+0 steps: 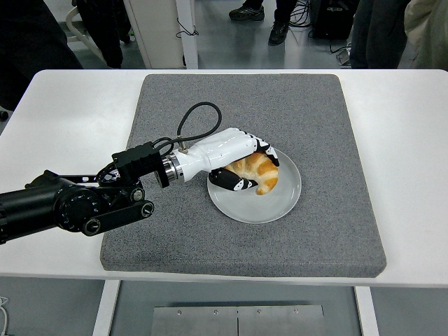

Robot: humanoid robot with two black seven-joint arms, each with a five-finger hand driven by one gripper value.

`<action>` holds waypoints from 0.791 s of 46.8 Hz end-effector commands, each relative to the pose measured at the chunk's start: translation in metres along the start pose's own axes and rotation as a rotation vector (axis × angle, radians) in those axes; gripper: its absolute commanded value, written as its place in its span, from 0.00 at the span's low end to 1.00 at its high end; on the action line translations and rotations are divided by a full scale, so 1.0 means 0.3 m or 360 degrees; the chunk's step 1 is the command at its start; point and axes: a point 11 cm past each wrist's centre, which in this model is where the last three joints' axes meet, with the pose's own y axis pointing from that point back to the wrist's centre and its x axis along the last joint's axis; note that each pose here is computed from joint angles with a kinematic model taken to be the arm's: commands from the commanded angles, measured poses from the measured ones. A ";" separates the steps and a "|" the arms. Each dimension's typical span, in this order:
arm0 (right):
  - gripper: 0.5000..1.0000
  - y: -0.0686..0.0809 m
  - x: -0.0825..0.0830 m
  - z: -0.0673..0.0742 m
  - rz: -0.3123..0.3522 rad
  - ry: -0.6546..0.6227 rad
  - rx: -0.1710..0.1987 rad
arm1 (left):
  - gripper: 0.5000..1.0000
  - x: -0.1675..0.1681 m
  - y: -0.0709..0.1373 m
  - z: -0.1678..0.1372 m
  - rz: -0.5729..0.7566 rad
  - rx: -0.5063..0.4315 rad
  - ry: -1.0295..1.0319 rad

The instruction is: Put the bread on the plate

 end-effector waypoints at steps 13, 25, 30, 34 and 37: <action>1.00 0.000 0.000 0.000 0.0000 0.0000 0.0000 | 0.00 -0.049 0.030 -0.042 -0.0021 0.0073 0.0032; 1.00 0.000 0.002 0.000 0.0002 0.0001 0.0000 | 0.00 -0.057 0.024 -0.043 -0.0016 0.0081 0.0050; 1.00 0.000 0.000 0.000 0.0000 0.0000 0.0000 | 0.00 -0.063 0.011 -0.048 -0.0011 0.0095 0.0056; 1.00 0.000 0.002 0.000 0.0002 0.0001 0.0000 | 0.00 -0.066 0.001 -0.045 -0.0010 0.0093 0.0060; 1.00 0.000 0.002 0.000 0.0002 0.0001 0.0000 | 0.00 -0.069 -0.003 -0.041 -0.0008 0.0091 0.0068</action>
